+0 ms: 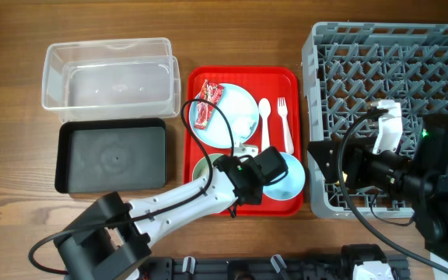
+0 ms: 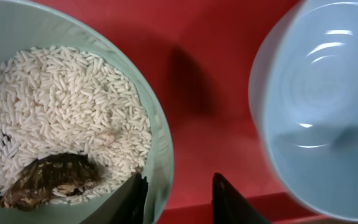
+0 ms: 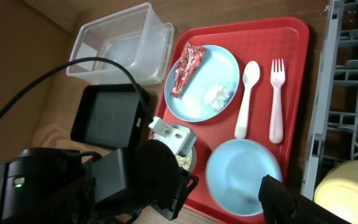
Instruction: Sort waste into correct bins and load items into the dishwasher rack
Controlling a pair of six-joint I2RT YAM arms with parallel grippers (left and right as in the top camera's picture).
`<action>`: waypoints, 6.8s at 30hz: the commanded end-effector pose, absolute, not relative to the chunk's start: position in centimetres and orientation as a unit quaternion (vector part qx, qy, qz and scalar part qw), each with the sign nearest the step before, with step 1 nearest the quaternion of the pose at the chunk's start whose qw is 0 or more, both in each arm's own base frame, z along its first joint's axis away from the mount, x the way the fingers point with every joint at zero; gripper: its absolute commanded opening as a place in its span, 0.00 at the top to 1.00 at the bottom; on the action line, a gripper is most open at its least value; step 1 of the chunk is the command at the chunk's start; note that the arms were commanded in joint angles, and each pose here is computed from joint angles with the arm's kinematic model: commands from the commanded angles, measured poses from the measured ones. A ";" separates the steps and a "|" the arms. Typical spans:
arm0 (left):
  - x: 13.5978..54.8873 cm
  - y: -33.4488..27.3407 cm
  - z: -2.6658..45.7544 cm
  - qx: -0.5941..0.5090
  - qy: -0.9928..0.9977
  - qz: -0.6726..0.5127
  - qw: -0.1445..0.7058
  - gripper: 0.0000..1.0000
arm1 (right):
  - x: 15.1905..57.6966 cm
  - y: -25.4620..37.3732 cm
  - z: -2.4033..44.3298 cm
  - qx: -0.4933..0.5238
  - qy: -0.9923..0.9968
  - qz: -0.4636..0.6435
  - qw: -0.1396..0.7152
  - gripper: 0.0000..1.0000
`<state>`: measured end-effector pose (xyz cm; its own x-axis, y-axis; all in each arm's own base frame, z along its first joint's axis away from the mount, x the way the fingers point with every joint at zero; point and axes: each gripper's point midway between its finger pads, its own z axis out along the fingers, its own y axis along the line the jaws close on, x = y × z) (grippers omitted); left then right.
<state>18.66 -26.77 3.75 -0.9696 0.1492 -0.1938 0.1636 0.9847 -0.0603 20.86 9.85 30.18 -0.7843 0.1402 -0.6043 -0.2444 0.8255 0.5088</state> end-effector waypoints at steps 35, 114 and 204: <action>24.7 -21.3 14.6 -0.008 0.977 -0.110 0.182 0.96 | 20.7 10.1 30.1 -0.030 0.897 0.302 0.322 0.15; 23.8 -12.3 14.5 -0.090 0.937 -0.323 0.097 0.96 | 20.7 10.1 30.1 -0.026 0.897 0.304 0.320 0.18; 44.7 -1.2 13.5 -0.157 0.941 -0.052 0.294 0.42 | 21.2 10.1 27.7 0.005 0.918 0.306 0.253 0.20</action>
